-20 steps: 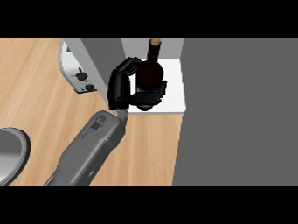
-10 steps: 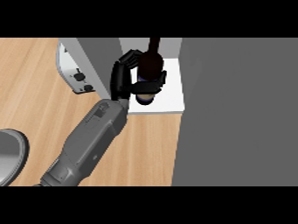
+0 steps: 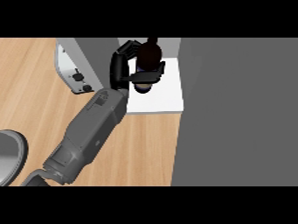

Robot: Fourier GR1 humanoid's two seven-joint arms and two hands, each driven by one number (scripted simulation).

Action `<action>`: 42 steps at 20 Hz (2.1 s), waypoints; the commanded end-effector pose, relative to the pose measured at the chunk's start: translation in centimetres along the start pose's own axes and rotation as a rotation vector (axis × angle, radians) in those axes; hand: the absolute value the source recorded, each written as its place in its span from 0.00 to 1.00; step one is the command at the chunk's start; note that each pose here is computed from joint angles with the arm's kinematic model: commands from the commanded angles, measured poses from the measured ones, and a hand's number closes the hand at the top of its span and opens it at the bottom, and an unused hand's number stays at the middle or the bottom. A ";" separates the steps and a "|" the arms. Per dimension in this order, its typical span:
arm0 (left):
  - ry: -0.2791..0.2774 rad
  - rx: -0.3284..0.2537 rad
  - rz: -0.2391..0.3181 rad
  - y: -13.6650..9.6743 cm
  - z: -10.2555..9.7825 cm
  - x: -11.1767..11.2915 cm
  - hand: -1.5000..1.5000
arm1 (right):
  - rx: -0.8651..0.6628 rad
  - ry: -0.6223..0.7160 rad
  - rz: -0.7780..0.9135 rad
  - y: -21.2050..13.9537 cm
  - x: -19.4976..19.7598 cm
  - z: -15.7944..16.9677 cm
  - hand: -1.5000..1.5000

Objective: Pick up the wine, place it into the cabinet and close the cabinet

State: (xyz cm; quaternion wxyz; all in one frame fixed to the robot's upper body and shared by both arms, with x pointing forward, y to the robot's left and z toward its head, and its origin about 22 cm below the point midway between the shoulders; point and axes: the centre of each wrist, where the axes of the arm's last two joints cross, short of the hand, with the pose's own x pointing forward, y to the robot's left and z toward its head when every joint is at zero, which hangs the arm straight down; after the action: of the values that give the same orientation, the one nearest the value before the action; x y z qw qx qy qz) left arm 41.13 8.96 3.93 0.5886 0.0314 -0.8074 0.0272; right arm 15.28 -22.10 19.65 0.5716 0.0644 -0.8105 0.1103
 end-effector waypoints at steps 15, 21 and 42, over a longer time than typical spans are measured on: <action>0.013 0.120 0.061 1.3 -2.4 -0.4 1.00 | 0.039 -0.026 -0.061 0.6 0.6 -0.2 0.00; 0.054 0.121 0.116 1.1 -1.6 -1.3 1.00 | 0.054 -0.023 -0.063 0.4 1.2 -0.3 0.00; 0.051 0.159 -0.063 3.5 -1.9 -2.0 0.00 | 0.061 -0.058 -0.069 1.6 0.7 -0.4 0.00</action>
State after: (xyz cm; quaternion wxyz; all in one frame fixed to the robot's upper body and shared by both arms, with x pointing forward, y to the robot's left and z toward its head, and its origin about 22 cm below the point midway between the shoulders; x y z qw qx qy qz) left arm 43.16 10.69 2.97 0.6087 0.0815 -0.7852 0.0798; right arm 15.66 -20.85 19.45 0.5608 0.1041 -0.8125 0.1206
